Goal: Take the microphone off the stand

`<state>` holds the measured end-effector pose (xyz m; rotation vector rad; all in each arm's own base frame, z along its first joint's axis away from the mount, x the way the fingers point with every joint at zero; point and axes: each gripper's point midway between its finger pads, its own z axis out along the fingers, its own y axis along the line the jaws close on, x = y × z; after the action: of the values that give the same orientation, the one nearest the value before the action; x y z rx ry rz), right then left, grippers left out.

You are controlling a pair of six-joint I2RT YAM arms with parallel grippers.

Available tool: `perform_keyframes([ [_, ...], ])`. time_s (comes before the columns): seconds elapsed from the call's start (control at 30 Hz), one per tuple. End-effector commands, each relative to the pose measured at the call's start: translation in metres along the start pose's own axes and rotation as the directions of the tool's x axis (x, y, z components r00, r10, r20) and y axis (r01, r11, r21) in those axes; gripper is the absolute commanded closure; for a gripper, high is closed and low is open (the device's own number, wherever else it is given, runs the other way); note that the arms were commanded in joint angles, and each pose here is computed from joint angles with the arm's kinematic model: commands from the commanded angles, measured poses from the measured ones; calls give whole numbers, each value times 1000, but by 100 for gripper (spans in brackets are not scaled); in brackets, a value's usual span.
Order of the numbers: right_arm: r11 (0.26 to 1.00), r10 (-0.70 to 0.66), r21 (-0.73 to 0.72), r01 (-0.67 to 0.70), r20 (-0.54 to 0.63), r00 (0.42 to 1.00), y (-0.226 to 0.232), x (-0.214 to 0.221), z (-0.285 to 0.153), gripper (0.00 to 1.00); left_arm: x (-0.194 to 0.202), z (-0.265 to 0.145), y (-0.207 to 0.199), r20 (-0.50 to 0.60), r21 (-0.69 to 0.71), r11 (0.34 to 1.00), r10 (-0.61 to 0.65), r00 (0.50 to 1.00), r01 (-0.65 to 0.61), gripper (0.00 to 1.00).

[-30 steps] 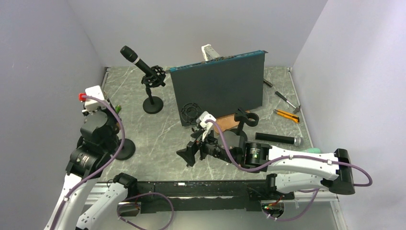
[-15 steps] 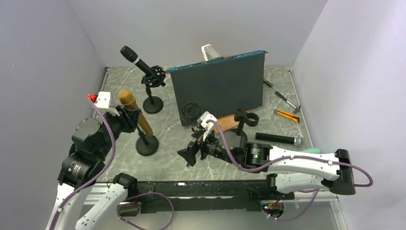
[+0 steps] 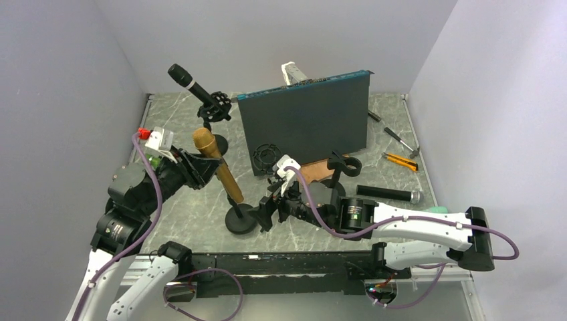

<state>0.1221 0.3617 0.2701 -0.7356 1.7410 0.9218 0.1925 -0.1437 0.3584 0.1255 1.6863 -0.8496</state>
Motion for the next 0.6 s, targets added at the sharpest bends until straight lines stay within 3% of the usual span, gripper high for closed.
perform_keyframes([
  [0.0,1000,4,17,-4,34,999,3,-20,0,4,-11,-2,-24,41,119,993,-17,999,12,92],
  [0.13,1000,-6,10,6,29,1000,7,-23,2,3,-2,-3,-24,25,138,990,-14,1000,11,60],
  [0.2,1000,-5,-1,5,28,1000,11,-26,3,3,0,-5,-21,25,127,992,-7,1000,4,49],
  [0.43,999,45,-2,-45,39,998,20,-46,4,3,10,-11,-28,-8,180,982,53,999,-51,42],
  [0.57,993,70,89,-72,23,997,16,-55,9,2,15,-17,-26,-24,173,981,90,996,-84,42],
])
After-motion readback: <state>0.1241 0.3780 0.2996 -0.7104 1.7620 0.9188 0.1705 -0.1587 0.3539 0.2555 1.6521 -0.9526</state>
